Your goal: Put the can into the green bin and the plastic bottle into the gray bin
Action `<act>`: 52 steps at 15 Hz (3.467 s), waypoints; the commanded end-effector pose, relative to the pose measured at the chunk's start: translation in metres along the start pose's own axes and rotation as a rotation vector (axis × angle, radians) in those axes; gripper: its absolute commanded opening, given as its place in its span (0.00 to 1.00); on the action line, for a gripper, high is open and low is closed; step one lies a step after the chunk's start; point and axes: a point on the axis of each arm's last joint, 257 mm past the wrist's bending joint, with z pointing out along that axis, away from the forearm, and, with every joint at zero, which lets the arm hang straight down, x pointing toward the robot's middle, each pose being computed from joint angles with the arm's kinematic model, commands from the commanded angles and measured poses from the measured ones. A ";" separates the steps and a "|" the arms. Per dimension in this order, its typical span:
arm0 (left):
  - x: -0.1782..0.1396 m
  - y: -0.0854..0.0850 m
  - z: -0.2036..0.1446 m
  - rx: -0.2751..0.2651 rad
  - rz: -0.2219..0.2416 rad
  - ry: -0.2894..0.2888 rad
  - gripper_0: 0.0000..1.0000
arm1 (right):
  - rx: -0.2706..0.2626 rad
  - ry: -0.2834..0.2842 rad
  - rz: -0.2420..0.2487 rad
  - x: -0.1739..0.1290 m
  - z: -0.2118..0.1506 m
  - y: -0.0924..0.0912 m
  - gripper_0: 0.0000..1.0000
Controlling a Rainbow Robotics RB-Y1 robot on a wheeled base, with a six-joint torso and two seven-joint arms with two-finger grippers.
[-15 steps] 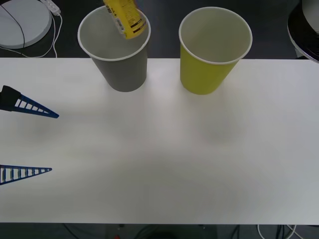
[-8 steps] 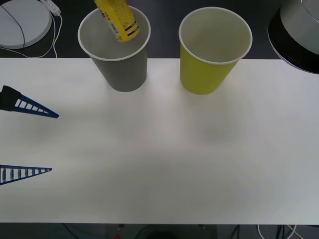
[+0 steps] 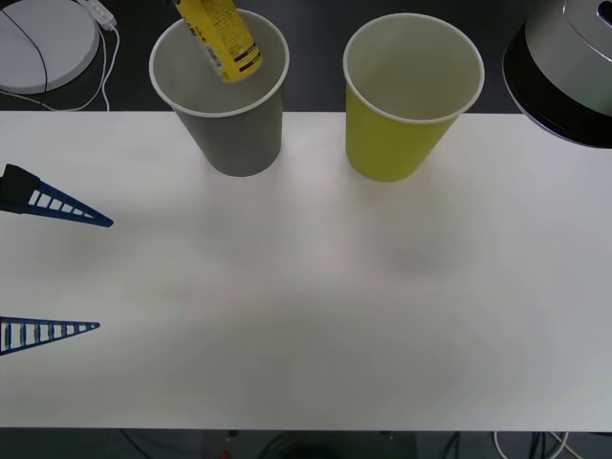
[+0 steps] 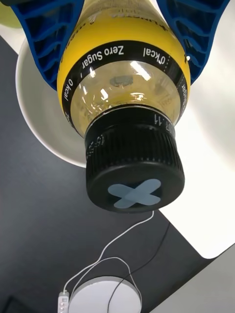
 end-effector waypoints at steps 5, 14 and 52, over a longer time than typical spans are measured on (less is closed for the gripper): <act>0.000 0.000 0.000 0.000 0.000 0.000 1.00 | -0.009 -0.003 0.000 0.000 0.000 0.000 1.00; 0.000 0.000 0.000 0.000 0.000 0.000 1.00 | -0.053 -0.032 -0.030 -0.001 -0.006 -0.001 1.00; 0.000 0.000 0.000 0.000 0.000 0.000 1.00 | -0.274 -0.362 -0.419 0.252 -0.166 0.003 1.00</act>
